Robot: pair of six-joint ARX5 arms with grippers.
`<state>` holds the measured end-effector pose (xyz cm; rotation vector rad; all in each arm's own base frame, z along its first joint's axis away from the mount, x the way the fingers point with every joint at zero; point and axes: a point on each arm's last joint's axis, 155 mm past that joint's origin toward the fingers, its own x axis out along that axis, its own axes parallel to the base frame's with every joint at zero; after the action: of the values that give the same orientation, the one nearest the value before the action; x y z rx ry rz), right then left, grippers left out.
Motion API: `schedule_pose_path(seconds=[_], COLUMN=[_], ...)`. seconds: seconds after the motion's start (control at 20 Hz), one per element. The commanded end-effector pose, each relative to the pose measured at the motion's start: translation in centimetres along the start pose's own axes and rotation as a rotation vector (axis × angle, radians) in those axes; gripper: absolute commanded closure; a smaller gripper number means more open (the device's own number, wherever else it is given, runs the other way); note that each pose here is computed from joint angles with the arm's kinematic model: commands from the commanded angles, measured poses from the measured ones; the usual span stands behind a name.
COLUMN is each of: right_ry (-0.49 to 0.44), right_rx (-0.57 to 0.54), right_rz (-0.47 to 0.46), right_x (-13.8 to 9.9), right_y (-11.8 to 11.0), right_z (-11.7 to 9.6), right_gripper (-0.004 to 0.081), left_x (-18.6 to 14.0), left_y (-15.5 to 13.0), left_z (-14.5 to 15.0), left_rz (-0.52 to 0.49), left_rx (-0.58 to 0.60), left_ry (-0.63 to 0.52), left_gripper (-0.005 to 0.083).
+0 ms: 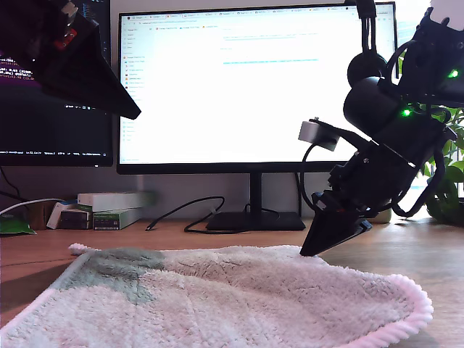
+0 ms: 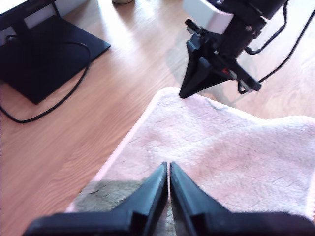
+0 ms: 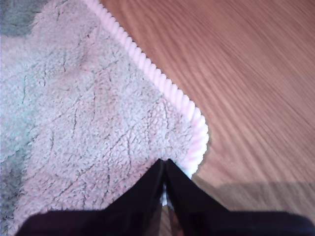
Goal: Fold the tea towel to a neat square and place it to the right
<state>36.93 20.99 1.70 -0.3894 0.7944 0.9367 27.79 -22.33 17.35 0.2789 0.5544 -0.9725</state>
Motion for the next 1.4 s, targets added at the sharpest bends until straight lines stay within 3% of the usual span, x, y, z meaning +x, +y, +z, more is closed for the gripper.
schedule_pose_path(seconds=[0.0, 0.45, 0.8, 1.05, 1.2, 1.35], right_ry=[0.044, 0.102, 0.11, 0.036, -0.013, -0.092], right_rx=[-0.007, -0.052, -0.043, -0.042, -0.046, 0.037], right_rz=[-0.004, -0.184, -0.146, -0.18, -0.205, -0.229], right_x=[0.7, 0.4, 0.1, -2.3, -4.4, -5.8], right_y=[-0.1, -3.5, -2.6, -2.8, -2.7, -2.9], right_z=[-1.4, -2.1, -2.2, 0.9, 2.7, 4.8], right_gripper=[0.0782, 0.0782, 0.0782, 0.0782, 0.0782, 0.0782], left_x=[0.2, 0.2, 0.2, 0.2, 0.2, 0.2], left_y=[-0.4, -0.7, 0.1, 0.7, -0.1, -0.1], left_z=[-0.8, -1.4, -1.0, -0.1, 0.2, 0.8], left_rz=[-0.01, -0.019, 0.02, 0.046, 0.003, 0.003], left_rx=[-0.01, -0.02, -0.005, 0.014, 0.033, 0.044], left_ry=[0.013, 0.035, 0.023, -0.01, -0.024, -0.047], left_gripper=[0.0796, 0.0796, 0.0796, 0.0796, 0.0796, 0.0796])
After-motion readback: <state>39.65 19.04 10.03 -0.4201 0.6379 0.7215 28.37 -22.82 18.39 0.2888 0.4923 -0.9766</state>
